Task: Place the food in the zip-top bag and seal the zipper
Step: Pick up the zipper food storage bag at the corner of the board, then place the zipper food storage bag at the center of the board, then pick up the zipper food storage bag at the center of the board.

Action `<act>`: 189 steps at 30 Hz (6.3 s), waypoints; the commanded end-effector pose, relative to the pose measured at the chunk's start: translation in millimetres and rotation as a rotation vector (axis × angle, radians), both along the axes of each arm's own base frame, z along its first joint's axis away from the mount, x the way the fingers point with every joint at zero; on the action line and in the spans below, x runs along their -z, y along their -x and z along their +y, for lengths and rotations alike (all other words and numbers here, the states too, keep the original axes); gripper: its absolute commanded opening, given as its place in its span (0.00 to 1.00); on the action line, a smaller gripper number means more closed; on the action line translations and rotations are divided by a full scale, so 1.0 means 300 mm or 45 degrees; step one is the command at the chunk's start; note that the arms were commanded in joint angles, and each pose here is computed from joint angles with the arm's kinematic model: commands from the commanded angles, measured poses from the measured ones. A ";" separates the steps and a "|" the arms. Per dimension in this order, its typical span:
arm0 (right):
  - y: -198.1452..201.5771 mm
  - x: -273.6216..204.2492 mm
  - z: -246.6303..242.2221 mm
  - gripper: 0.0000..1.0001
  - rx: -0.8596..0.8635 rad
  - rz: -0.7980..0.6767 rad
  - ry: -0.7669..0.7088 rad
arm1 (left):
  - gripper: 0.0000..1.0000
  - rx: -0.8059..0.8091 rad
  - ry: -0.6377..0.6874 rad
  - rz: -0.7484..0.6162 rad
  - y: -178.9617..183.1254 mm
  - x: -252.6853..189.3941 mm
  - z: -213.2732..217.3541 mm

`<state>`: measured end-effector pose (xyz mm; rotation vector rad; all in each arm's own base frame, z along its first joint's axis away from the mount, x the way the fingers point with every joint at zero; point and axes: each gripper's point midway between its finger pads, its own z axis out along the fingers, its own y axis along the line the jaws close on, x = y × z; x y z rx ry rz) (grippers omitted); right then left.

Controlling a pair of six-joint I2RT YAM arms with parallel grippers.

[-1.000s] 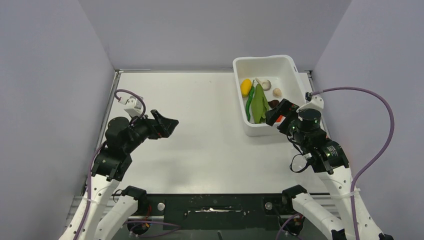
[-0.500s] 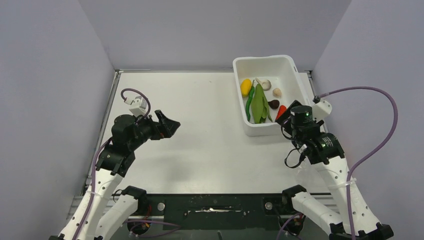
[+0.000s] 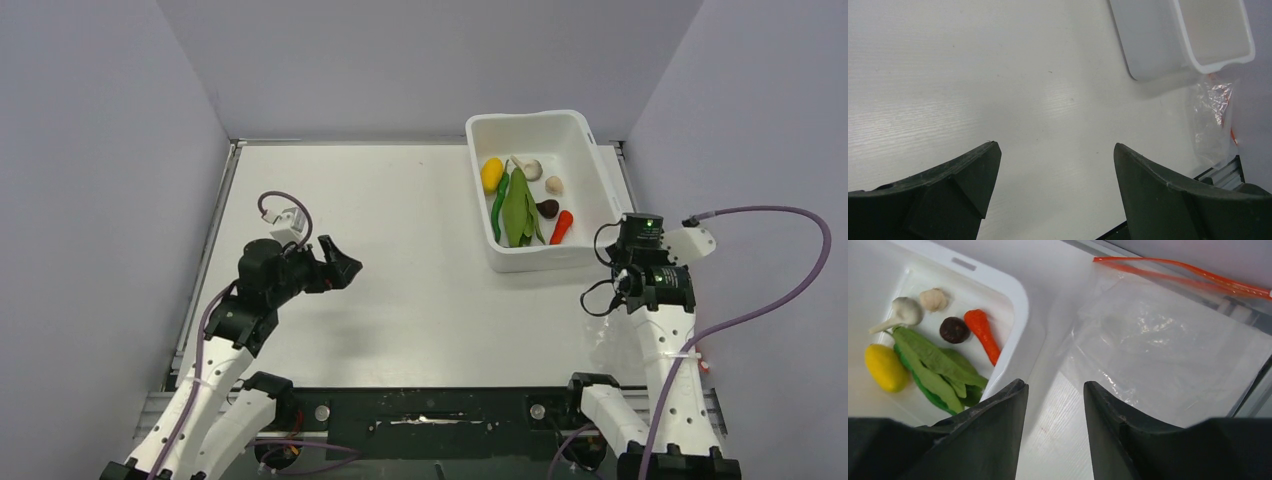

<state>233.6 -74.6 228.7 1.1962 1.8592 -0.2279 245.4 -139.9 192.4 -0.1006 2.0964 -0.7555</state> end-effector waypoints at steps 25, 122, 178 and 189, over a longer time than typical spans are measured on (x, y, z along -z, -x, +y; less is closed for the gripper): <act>-0.117 0.331 -0.249 0.61 0.358 -0.069 -0.337 | 0.84 0.009 0.005 -0.292 -0.009 -0.162 0.019; 0.023 0.148 1.551 0.07 -2.043 -0.180 -0.318 | 0.79 -0.021 0.017 -0.271 -0.011 -0.107 0.030; -0.340 0.628 1.368 0.59 -2.949 0.590 0.117 | 0.76 -0.135 0.006 -0.361 -0.005 -0.157 0.092; -0.372 0.550 1.364 0.12 -2.874 0.530 0.260 | 0.76 -0.144 0.003 -0.355 -0.007 -0.152 0.097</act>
